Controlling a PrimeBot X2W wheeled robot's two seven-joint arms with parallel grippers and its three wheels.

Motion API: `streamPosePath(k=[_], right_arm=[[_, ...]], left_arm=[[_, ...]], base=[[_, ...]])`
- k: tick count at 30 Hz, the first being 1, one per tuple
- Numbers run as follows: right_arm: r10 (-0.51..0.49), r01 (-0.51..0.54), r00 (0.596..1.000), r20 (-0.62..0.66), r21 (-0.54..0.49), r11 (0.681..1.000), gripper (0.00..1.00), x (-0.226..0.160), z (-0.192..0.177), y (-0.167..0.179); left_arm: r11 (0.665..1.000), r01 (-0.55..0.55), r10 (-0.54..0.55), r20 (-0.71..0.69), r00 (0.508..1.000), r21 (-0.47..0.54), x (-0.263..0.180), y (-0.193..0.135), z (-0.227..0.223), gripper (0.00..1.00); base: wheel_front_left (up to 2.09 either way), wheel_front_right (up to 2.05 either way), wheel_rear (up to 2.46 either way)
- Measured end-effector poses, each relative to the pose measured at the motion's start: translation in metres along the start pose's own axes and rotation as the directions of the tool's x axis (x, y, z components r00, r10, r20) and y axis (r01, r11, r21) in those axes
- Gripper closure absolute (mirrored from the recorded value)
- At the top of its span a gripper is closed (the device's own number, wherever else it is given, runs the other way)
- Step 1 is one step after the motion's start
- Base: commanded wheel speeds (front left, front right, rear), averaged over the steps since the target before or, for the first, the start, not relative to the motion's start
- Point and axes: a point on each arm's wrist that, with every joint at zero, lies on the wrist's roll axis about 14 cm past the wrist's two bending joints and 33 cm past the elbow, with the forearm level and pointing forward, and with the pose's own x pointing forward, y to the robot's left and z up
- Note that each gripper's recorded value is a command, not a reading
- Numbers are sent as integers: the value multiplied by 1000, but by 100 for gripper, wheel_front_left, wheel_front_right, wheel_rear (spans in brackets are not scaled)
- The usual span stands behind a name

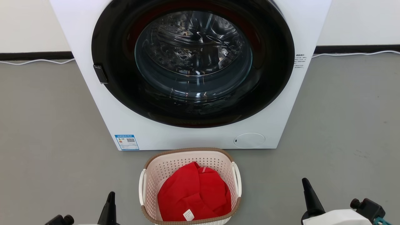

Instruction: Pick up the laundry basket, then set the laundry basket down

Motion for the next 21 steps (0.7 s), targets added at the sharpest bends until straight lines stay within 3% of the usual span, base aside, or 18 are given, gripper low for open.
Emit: streamPosePath(k=[21], right_arm=[[-1, -6, 1000, 31, 204, 979, 100, 5, 18, 2]], left_arm=[[971, 37, -41, -12, 999, -236, 12, -11, 8, 100]], base=[[0, 0, 0]])
